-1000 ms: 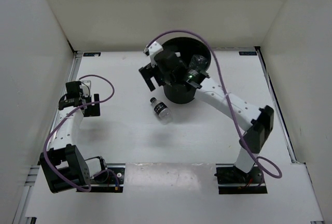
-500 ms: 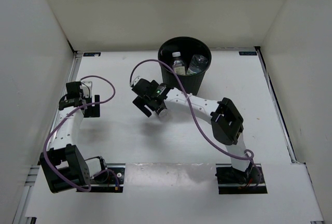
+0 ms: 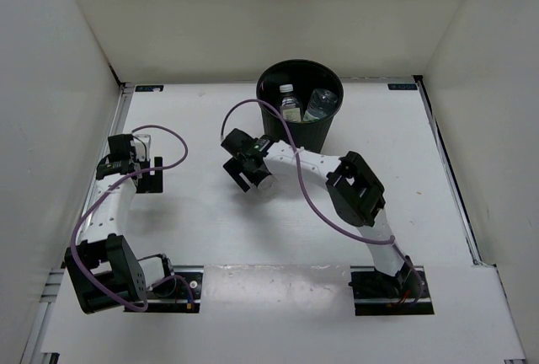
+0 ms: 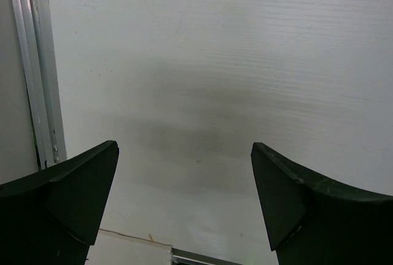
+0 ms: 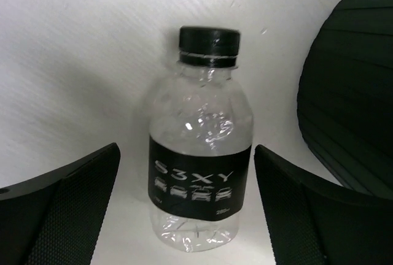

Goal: Put the plastic bottles in the bin

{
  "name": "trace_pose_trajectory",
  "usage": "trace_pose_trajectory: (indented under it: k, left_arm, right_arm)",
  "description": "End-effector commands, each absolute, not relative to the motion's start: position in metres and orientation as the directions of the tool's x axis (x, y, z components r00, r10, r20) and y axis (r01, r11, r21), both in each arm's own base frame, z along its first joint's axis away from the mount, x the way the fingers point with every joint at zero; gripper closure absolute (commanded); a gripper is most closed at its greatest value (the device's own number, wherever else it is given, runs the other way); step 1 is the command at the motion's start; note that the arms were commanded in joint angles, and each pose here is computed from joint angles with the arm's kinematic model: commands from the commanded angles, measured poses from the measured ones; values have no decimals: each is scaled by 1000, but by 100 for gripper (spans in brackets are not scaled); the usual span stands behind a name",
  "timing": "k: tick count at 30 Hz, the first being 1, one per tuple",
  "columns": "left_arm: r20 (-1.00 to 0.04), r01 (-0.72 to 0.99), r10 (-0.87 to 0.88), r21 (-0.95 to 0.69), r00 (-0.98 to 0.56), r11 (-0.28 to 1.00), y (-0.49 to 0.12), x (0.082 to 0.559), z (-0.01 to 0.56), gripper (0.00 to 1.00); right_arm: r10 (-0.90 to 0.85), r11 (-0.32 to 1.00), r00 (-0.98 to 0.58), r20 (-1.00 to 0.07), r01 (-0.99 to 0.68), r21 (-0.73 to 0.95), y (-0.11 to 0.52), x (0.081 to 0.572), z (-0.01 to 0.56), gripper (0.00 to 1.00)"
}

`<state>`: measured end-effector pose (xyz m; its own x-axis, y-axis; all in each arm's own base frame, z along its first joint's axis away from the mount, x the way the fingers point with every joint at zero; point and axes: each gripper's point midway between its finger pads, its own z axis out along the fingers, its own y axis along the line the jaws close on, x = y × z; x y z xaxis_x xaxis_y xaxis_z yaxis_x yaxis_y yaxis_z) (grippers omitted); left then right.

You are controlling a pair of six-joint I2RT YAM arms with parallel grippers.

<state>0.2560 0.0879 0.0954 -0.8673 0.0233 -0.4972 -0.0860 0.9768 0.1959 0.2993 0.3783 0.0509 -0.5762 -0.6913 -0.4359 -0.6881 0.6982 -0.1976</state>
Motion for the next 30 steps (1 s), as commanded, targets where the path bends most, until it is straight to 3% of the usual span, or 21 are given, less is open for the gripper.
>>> trace_pose_trajectory:
  k: [1, 3, 5, 9, 11, 12, 14, 15, 16, 20, 23, 28, 30]
  left_arm:
    - [-507, -82, 29, 194, -862, 978, 88, 255, 98, 0]
    - [-507, -82, 29, 194, -862, 978, 88, 255, 98, 0]
    - [-507, -82, 29, 194, -862, 978, 88, 255, 98, 0]
    - [-507, -82, 29, 194, -862, 978, 88, 255, 98, 0]
    - [-491, -78, 26, 191, -871, 979, 86, 250, 94, 0]
    - [-491, -78, 26, 191, -871, 979, 86, 250, 94, 0]
    - [-491, -78, 26, 191, -871, 979, 86, 250, 94, 0]
    - [-491, -78, 26, 191, -871, 979, 86, 250, 94, 0]
    - [-491, -78, 26, 191, -871, 979, 86, 250, 94, 0]
    - [-488, -74, 35, 203, -872, 976, 89, 252, 95, 0]
    - [-490, -82, 26, 199, -872, 977, 89, 252, 95, 0]
    - [-501, -88, 19, 188, -865, 978, 87, 255, 98, 0]
    - [-501, -88, 18, 188, -865, 978, 87, 255, 98, 0]
  right_arm:
    - [-659, 711, -600, -453, -694, -113, 387, 296, 47, 12]
    - [-663, 697, -604, -442, -713, -71, 390, 288, 42, 29]
    - [-673, 667, -601, -431, -745, -2, 396, 275, 39, 36]
    - [-674, 655, -603, -427, -755, 30, 399, 269, 39, 32]
    - [-685, 659, -610, -399, -752, 17, 393, 267, 33, 35]
    - [-688, 660, -612, -391, -752, 15, 391, 266, 32, 51]
    - [-673, 652, -602, -430, -757, 39, 401, 269, 49, 68]
    - [-660, 646, -593, -461, -761, 54, 404, 268, 69, 83]
    - [-646, 639, -583, -493, -766, 68, 409, 269, 85, 85]
    - [-470, 537, -484, -738, -820, 196, 442, 268, 213, 85]
    - [-203, 525, -362, -910, -824, 211, 430, 278, 339, 84]
    - [47, 751, -128, -991, -649, 119, 371, 323, 434, 83]
    - [122, 872, -25, -992, -474, 119, 332, 354, 454, 81]
